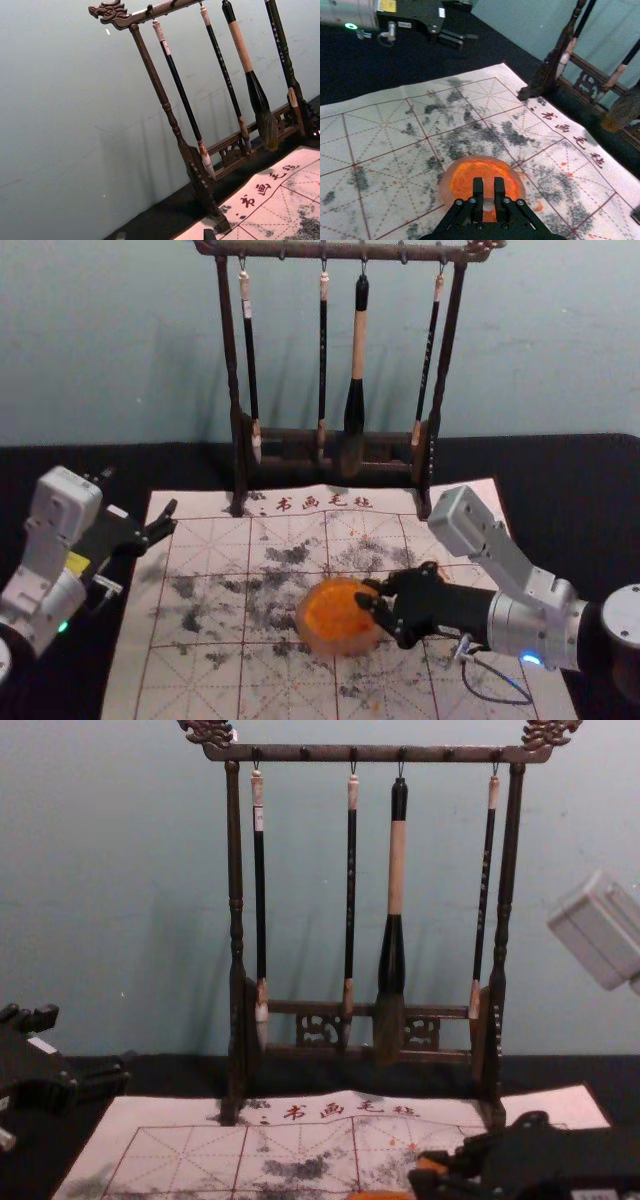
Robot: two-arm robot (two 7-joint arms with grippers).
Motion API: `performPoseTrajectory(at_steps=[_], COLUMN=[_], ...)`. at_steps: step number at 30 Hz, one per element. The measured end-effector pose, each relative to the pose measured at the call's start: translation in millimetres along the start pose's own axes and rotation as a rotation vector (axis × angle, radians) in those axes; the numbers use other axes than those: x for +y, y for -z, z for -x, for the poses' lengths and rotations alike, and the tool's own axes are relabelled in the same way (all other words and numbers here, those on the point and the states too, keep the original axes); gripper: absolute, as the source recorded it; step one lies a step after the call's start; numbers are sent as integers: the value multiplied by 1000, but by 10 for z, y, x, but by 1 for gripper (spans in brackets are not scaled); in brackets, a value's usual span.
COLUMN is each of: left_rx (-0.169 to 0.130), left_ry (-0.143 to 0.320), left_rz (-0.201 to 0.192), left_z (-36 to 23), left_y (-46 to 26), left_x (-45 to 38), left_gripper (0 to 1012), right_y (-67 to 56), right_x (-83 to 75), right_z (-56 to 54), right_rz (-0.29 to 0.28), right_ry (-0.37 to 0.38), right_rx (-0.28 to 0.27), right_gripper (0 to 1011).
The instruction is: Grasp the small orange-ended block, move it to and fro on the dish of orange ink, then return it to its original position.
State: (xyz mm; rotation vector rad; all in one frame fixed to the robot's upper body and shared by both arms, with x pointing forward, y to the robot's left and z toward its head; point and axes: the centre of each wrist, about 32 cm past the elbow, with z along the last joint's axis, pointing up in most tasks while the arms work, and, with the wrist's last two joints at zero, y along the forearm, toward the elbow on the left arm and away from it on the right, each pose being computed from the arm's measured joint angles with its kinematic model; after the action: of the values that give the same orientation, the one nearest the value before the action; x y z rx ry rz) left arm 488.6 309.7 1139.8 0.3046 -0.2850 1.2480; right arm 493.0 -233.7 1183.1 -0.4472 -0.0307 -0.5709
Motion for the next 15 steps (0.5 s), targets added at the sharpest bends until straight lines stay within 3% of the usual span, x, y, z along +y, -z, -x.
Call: performPoseTrajectory(at_steps=[15], left_rx=[0], left_ry=[0], left_rz=[0], left_z=[0], left_y=[0], left_x=[0], left_gripper=[1001], right_y=[-68], right_x=[139], right_z=[61], right_rz=[-8], right_ry=[-54], right_rx=[-21], right_gripper=[72])
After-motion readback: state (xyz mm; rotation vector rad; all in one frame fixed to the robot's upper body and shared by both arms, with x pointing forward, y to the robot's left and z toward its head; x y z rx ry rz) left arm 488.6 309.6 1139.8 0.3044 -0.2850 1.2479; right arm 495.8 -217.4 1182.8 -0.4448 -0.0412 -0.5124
